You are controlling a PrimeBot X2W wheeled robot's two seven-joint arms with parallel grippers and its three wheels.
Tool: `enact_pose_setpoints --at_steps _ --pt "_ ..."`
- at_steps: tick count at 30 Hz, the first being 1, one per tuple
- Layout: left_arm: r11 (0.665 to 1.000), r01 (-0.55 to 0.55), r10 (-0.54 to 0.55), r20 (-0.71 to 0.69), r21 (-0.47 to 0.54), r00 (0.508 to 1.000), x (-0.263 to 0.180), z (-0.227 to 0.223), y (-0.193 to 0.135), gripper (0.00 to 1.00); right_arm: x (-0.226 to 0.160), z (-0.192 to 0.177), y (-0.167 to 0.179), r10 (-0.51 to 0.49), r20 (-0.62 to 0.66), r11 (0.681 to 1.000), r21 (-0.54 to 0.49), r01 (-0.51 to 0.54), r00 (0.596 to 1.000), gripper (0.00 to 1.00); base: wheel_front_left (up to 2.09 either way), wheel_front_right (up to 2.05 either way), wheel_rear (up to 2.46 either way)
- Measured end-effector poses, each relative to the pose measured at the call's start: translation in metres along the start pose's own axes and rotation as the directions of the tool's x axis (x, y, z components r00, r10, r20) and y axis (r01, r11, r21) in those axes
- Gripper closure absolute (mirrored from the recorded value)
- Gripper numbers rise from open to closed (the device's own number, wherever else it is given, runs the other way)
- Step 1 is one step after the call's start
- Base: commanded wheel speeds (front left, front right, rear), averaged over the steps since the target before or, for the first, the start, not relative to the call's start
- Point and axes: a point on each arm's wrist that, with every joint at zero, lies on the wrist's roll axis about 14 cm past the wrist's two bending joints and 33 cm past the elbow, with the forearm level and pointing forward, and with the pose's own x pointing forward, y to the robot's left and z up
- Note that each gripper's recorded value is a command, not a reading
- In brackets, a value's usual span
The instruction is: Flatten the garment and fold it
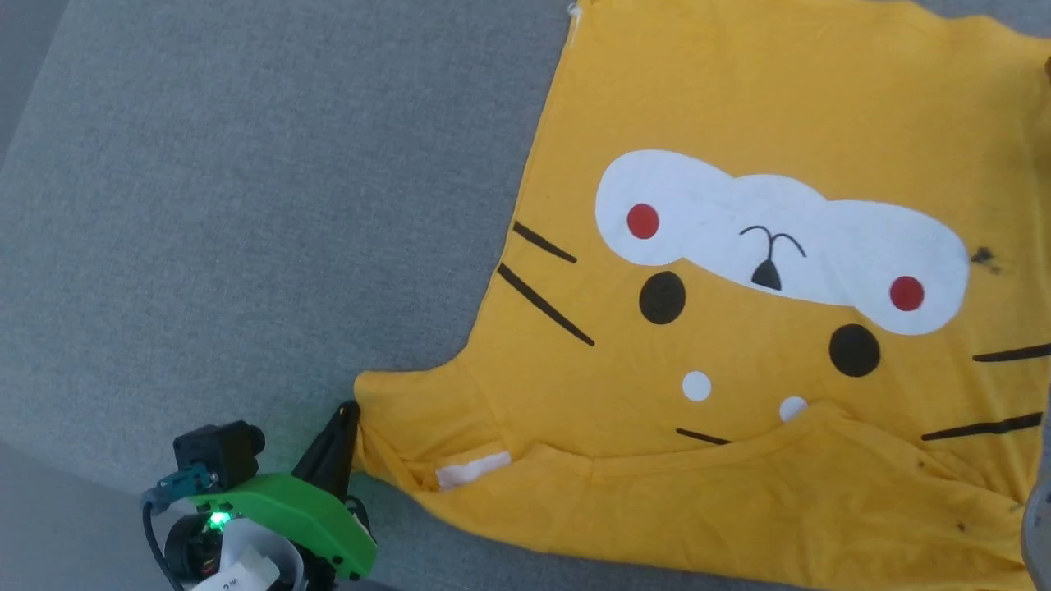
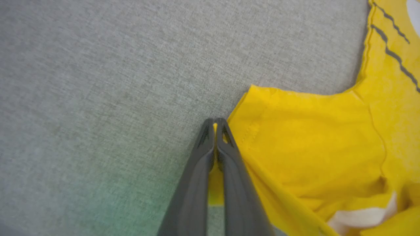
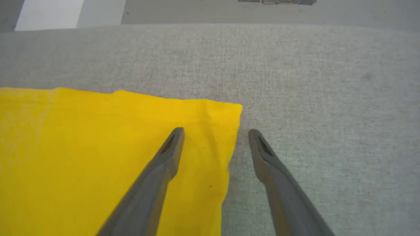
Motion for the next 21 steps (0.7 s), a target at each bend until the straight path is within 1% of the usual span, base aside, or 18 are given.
enact_pose_setpoints --at_steps 2,4,5,6,7,8,9,11,12,14,16,18,19,21 --pt "1.000 -0.006 0.006 0.000 0.001 1.000 0.002 -0.001 0.002 1.00 0.009 -0.016 0.002 -0.018 -0.089 0.999 -0.028 0.016 0.996 0.00 0.00 0.00 0.00" --pt "1.000 -0.011 0.011 -0.004 0.002 1.000 0.004 -0.002 0.003 1.00 0.013 -0.017 0.003 -0.027 -0.126 0.999 -0.039 0.022 0.992 0.00 0.00 0.00 0.00" --pt "1.000 -0.013 0.013 -0.002 0.002 1.000 0.004 -0.002 0.004 1.00 0.014 -0.017 0.005 -0.029 -0.142 0.999 -0.041 0.023 0.989 0.11 0.00 0.00 0.00" --pt "1.000 -0.015 0.015 -0.002 0.002 1.000 0.004 -0.002 0.004 1.00 0.014 -0.017 0.005 -0.031 -0.149 0.999 -0.042 0.025 0.988 0.60 0.00 0.00 0.00" --pt "1.000 -0.017 0.017 -0.002 0.001 1.000 0.004 -0.002 0.005 1.00 0.014 -0.015 0.006 -0.031 -0.147 0.999 -0.038 0.026 0.989 0.74 0.00 0.00 0.00" --pt "1.000 -0.016 0.016 -0.001 0.000 1.000 0.004 -0.002 0.005 1.00 0.014 -0.014 0.006 -0.031 -0.140 0.999 -0.028 0.027 0.990 1.00 0.00 0.00 0.00" --pt "1.000 -0.014 0.014 0.001 -0.001 1.000 0.004 -0.002 0.005 1.00 0.013 -0.013 0.005 -0.032 -0.123 0.999 -0.025 0.030 0.992 1.00 0.00 0.00 0.00" --pt "1.000 -0.014 0.014 0.011 -0.004 1.000 0.003 -0.001 0.005 1.00 0.011 -0.008 0.003 -0.034 -0.036 0.999 -0.018 0.033 0.999 1.00 0.00 0.00 0.00" --pt "1.000 -0.015 0.016 0.014 -0.008 1.000 0.002 -0.001 0.005 1.00 0.009 -0.006 0.005 -0.015 0.029 1.000 0.020 0.014 0.999 1.00 0.00 0.00 0.00" --pt "1.000 -0.017 0.017 0.023 -0.012 1.000 0.000 0.001 0.006 1.00 0.001 0.002 0.012 0.012 0.164 0.999 0.050 -0.021 0.986 1.00 0.00 0.00 0.00" --pt "1.000 -0.022 0.022 0.031 -0.016 0.999 -0.003 0.002 0.008 1.00 -0.015 0.017 0.023 0.043 0.328 0.996 0.065 -0.068 0.944 1.00 0.00 0.00 0.00" --pt "0.999 -0.031 0.032 0.036 -0.019 0.999 -0.007 0.002 0.011 1.00 -0.038 0.031 0.029 0.062 0.500 0.992 0.068 -0.110 0.864 1.00 0.00 0.00 0.00" --pt "0.999 -0.036 0.037 0.038 -0.020 0.999 -0.009 0.002 0.014 1.00 -0.048 0.031 0.029 0.066 0.549 0.991 0.060 -0.118 0.833 1.00 0.00 0.00 0.00" --pt "0.999 -0.047 0.048 0.033 -0.017 0.998 -0.016 0.000 0.018 1.00 -0.064 0.022 0.020 0.048 0.603 0.991 0.072 -0.114 0.796 1.00 0.00 0.00 0.00"
